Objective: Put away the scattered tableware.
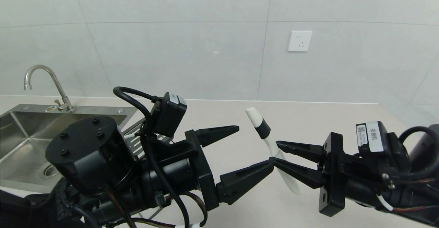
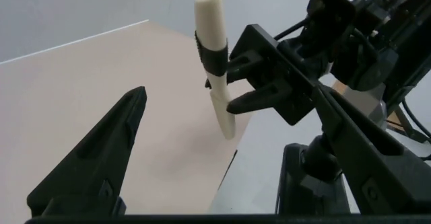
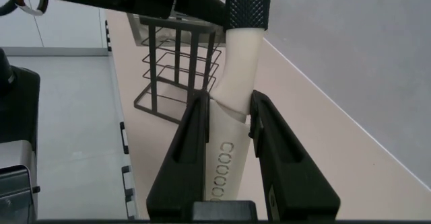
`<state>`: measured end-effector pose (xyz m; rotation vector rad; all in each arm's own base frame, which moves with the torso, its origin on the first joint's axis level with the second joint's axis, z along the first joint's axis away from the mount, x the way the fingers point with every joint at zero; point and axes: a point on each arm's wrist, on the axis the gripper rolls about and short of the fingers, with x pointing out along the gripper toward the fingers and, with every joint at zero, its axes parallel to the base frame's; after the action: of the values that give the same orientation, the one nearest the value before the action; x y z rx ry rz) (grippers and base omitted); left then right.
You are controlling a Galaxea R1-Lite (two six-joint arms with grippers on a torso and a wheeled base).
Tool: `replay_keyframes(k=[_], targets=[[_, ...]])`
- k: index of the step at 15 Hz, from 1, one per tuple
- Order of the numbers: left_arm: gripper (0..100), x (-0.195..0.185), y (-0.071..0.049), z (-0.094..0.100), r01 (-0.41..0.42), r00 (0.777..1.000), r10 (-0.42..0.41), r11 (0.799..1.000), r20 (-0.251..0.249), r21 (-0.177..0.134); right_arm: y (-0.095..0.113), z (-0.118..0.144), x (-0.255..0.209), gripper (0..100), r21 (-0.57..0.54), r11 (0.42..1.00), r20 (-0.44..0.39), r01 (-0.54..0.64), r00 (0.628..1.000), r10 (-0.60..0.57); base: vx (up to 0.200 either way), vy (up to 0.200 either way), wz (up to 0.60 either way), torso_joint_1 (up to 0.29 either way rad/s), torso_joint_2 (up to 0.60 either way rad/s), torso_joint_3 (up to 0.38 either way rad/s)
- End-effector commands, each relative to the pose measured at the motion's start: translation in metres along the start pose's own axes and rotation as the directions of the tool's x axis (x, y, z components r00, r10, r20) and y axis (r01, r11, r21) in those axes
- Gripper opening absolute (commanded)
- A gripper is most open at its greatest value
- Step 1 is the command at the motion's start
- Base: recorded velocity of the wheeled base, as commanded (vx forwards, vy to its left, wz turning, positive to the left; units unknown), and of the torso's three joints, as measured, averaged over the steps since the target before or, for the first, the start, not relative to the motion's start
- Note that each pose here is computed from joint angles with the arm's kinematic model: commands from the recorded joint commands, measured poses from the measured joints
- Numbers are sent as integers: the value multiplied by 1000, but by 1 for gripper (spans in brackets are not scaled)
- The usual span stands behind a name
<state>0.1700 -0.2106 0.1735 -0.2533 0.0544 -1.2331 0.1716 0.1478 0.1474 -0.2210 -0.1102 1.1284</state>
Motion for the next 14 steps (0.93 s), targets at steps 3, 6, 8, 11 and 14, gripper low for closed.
replay_keyframes(k=[3,6,8,11,14], targets=[[100,8,4,6,7,997,-9,1000,70,23,-9,-2,23,0,-2,1000,8,-7,1000,7,0,0,0,0,0,0],[100,12,5,12,23,992,-26,999,125,25,-8,3,33,0,6,1000,36,-28,999,27,0,0,0,0,0,0],[100,19,7,12,30,988,-35,999,152,36,-10,4,37,0,6,1000,42,-26,999,26,0,0,0,0,0,0],[100,27,11,14,21,978,-31,998,207,51,-13,10,42,0,-4,1000,68,-20,998,20,0,0,0,0,0,0],[100,31,12,15,27,971,-40,998,236,57,-17,17,46,0,12,1000,98,10,995,-11,0,0,0,0,0,0]])
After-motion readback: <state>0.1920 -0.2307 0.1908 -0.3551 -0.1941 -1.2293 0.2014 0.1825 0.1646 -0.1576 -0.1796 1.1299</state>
